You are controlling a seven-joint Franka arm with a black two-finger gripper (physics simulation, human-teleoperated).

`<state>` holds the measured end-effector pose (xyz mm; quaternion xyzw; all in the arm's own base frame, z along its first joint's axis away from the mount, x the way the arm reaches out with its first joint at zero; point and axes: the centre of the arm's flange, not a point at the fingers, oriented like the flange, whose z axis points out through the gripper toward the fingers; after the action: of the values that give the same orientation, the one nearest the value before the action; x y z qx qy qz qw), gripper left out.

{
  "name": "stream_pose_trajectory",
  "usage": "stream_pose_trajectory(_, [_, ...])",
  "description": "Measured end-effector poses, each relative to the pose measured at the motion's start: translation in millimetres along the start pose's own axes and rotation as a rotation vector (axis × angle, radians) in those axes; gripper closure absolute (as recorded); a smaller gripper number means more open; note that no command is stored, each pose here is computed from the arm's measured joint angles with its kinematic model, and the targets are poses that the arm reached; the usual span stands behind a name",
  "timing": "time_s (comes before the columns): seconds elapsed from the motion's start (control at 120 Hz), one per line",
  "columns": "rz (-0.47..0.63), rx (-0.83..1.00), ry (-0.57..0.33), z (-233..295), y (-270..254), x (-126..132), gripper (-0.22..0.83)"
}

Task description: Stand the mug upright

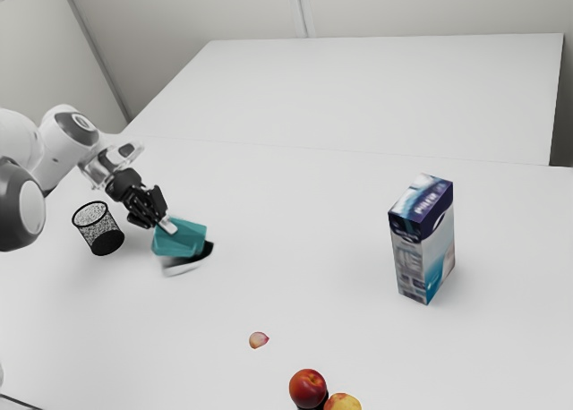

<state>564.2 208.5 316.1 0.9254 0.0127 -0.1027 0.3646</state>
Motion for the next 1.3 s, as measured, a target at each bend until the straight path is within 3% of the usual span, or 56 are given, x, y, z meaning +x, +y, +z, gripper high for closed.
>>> stream_pose_trajectory(0.467, [0.079, 0.104, 0.014, -22.8, 42.5, -3.1, 0.78])
stream_pose_trajectory(0.633, [0.121, 0.226, -0.020, -1.0, 72.6, 7.4, 0.79])
stream_pose_trajectory(0.892, [0.161, 0.518, -0.060, 24.5, 127.3, 3.9, 0.79])
stream_pose_trajectory(1.3, [0.054, 0.745, -0.088, 48.1, 143.9, -1.3, 0.79])
